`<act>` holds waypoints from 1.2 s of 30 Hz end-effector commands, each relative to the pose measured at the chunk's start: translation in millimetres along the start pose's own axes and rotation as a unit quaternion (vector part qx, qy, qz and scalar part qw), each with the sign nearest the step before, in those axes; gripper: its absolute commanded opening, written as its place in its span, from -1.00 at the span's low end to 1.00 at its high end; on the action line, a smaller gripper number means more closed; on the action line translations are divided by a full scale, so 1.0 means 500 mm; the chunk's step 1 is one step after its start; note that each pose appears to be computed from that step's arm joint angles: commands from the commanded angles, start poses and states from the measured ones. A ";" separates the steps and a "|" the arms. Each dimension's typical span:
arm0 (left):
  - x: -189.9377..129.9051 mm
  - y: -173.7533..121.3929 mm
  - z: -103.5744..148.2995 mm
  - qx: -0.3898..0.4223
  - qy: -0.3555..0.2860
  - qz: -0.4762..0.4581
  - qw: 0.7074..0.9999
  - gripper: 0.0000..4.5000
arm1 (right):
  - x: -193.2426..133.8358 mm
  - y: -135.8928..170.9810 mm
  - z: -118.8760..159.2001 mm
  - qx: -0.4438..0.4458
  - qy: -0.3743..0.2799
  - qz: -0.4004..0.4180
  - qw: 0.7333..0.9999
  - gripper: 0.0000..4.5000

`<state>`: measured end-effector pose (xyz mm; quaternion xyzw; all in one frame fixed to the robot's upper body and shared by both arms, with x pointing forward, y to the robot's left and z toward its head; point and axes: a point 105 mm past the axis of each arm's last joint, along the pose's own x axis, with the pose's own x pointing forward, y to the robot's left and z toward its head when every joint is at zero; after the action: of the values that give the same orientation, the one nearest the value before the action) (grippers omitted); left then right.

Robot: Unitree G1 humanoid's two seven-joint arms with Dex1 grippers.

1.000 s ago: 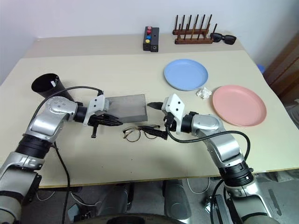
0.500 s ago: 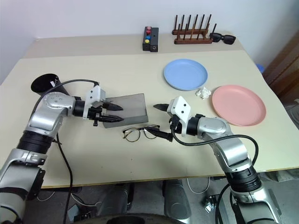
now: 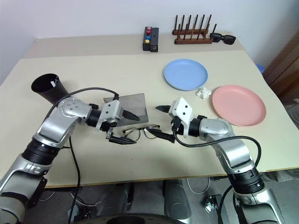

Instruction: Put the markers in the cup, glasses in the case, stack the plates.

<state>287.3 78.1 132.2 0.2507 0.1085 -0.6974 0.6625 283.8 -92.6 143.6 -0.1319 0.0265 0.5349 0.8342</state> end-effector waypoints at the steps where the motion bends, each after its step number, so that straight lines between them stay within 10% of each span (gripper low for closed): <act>1: 0.014 0.002 -0.003 0.009 0.014 -0.002 1.000 0.97 | -0.013 -0.005 0.024 -0.022 -0.014 -0.015 1.000 1.00; 23: 0.061 0.005 -0.037 -0.030 0.029 -0.005 0.999 0.97 | -0.013 -0.004 0.008 -0.013 -0.008 -0.029 0.999 1.00; 30: 0.059 0.006 -0.031 -0.028 0.025 -0.004 0.999 -0.24 | -0.015 -0.005 0.008 -0.013 -0.006 -0.029 0.999 1.00; 36: 0.055 0.005 -0.032 -0.024 0.027 0.001 0.999 -0.24 | -0.014 -0.005 0.006 -0.013 -0.006 -0.028 1.000 1.00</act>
<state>293.8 63.5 97.7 0.2406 0.1591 -0.6854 0.6686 284.5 -100.1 139.2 -0.1312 0.0308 0.5109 0.8490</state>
